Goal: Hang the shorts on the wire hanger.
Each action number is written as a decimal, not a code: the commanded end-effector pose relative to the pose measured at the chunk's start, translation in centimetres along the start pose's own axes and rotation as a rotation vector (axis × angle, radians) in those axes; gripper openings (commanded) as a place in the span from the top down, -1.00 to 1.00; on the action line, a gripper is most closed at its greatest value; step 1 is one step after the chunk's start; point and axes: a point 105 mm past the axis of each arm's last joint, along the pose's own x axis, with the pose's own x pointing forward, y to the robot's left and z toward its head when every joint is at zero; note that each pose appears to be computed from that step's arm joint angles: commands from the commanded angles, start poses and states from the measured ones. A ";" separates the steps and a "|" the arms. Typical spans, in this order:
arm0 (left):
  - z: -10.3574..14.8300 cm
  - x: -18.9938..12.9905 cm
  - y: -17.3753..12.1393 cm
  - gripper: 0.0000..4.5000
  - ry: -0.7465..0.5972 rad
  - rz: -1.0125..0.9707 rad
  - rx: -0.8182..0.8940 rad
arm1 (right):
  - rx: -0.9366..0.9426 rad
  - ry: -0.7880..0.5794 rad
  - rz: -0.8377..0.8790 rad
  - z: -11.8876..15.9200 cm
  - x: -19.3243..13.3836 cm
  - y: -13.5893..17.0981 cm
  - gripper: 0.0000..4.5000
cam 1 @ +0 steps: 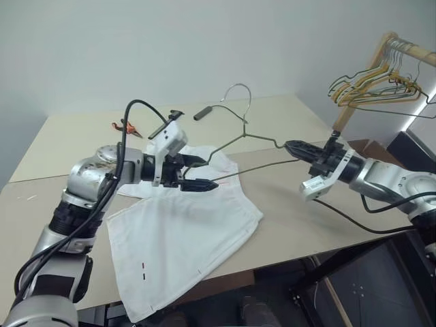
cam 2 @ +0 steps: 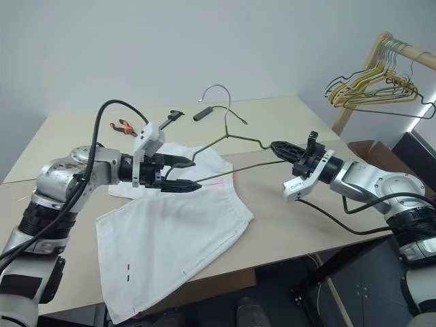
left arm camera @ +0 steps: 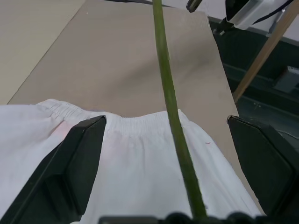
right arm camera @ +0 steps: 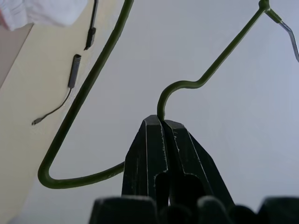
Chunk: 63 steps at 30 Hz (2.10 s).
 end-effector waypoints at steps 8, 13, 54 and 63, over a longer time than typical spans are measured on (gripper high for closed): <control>-0.1 0.1 -0.6 0.28 0.048 -0.028 0.067 | -0.069 0.059 -0.078 -2.1 0.2 -2.5 1.00; 0.2 -0.1 -0.4 0.97 0.037 -0.018 0.064 | -0.077 0.071 -0.078 -2.3 0.2 -2.5 1.00; -1.2 -1.7 -2.0 1.00 0.075 0.069 0.368 | 1.295 0.025 0.916 1.4 1.4 0.1 -0.40; -1.6 -1.6 -2.3 1.00 0.101 0.041 0.384 | 1.290 -0.025 0.917 2.0 1.5 -0.6 0.88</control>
